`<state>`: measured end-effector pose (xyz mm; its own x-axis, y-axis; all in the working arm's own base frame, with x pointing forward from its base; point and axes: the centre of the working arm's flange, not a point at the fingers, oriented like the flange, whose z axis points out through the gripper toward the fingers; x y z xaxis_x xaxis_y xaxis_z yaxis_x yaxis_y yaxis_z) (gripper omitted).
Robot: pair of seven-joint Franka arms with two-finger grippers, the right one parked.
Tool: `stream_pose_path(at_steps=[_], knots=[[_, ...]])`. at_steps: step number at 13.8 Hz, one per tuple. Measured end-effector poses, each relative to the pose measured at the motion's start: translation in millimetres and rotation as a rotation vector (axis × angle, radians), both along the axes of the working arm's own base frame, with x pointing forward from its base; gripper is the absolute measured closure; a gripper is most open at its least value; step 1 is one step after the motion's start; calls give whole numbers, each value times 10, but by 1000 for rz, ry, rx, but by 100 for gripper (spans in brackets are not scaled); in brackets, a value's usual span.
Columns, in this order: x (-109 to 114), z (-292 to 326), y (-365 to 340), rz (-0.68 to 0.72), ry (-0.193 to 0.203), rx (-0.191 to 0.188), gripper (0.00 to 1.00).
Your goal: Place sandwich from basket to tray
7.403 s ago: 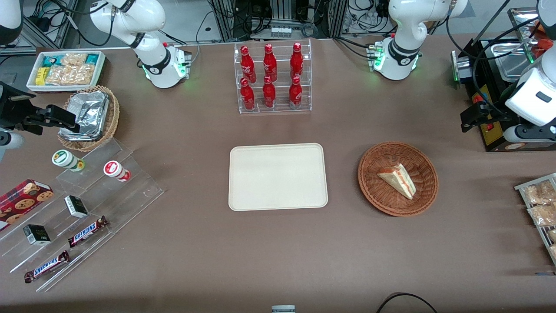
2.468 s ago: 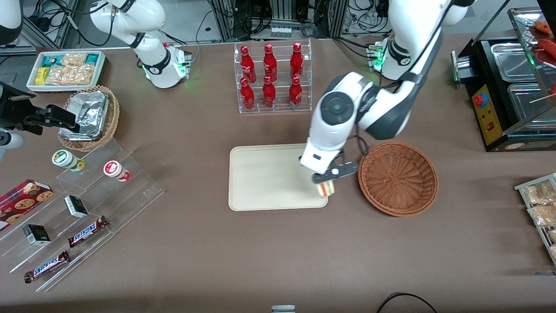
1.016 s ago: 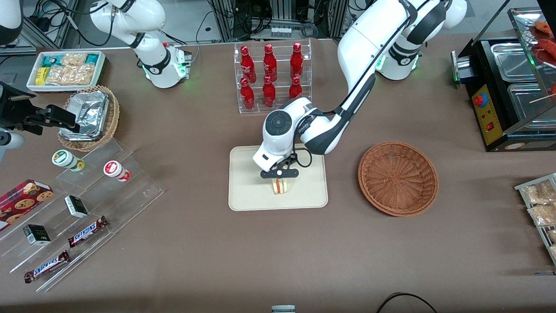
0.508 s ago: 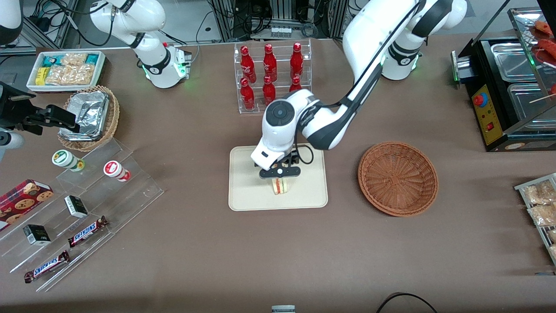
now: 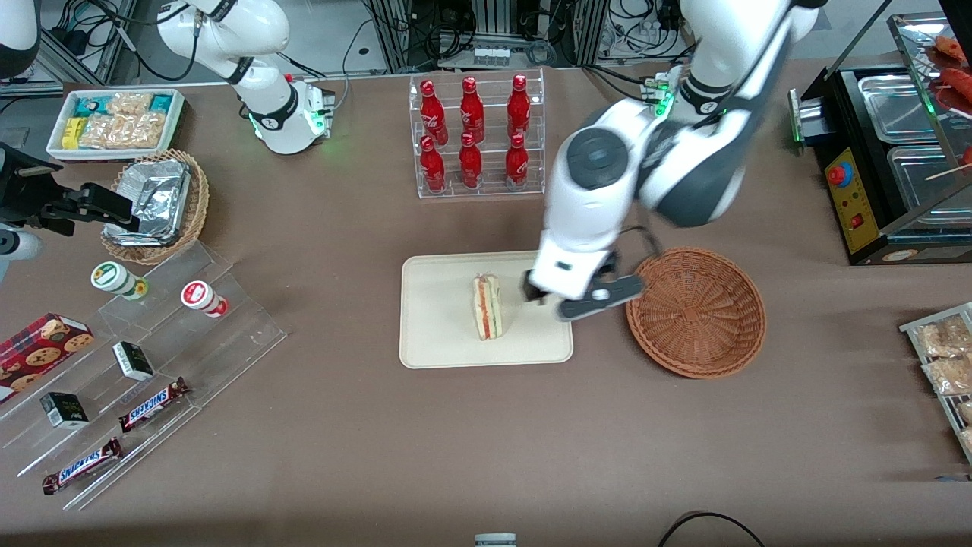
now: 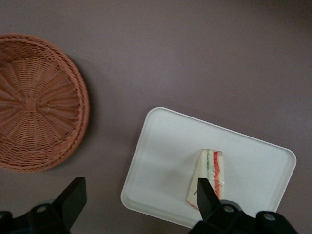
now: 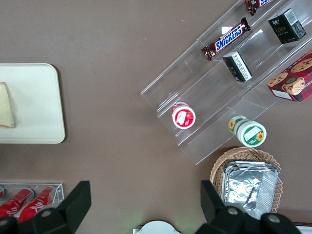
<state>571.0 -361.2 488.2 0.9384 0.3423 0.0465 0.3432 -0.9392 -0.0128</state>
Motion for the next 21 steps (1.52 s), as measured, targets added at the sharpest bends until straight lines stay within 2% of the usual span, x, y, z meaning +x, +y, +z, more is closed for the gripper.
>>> stream_pose_path(at_steps=[3, 7, 10, 13, 16, 19, 21], knots=[[33, 393, 670, -43, 75, 21, 0], [121, 808, 1629, -88, 100, 30, 0], [48, 943, 1998, -141, 105, 20, 0], [-160, 1095, 2433, -266, 125, 14, 0], [-278, 1231, 2961, -310, 134, -6, 0], [-220, 1339, 3219, -297, 107, -29, 0], [-128, 1373, 3220, -297, 93, -30, 0]])
